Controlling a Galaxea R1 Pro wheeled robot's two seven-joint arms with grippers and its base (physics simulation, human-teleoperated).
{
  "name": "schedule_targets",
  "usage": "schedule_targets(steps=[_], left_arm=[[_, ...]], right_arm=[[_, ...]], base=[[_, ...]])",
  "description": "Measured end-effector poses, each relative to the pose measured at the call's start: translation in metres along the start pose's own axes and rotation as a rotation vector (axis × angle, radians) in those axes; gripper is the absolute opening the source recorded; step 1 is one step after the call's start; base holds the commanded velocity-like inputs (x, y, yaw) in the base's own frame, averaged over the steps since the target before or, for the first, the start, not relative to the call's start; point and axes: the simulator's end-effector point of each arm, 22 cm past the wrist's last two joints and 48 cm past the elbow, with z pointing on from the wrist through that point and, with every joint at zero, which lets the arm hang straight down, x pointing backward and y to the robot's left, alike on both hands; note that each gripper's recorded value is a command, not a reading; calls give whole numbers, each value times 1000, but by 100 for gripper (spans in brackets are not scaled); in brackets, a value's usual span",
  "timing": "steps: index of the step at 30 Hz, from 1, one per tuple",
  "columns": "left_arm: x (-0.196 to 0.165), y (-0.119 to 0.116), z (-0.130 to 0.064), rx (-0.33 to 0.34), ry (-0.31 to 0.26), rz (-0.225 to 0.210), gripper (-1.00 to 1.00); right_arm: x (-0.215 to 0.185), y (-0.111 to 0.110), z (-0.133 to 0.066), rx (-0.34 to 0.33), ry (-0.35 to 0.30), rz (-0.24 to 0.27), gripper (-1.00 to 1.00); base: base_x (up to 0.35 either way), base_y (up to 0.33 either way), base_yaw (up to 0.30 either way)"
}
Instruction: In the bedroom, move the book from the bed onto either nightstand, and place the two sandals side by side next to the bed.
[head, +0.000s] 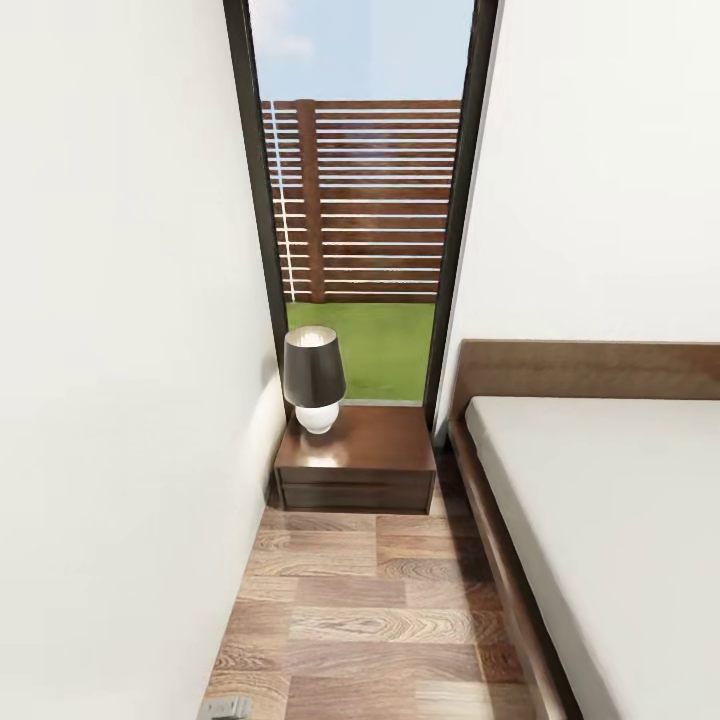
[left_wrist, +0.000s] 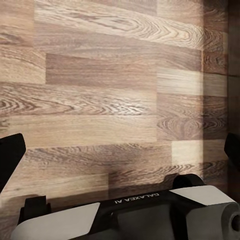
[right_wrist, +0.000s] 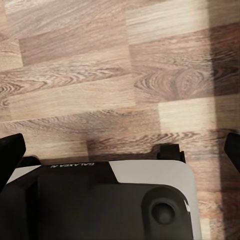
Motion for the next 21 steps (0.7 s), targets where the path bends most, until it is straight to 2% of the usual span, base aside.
schedule_targets(steps=[9,21], left_arm=[[0,0,0,0,0,0,100],[2,0,1,0,4,-1,100]], right_arm=[[0,1,0,2,0,0,100],[2,1,1,-2,5,0,100]], base=[[0,0,-16],[0,0,-138]])
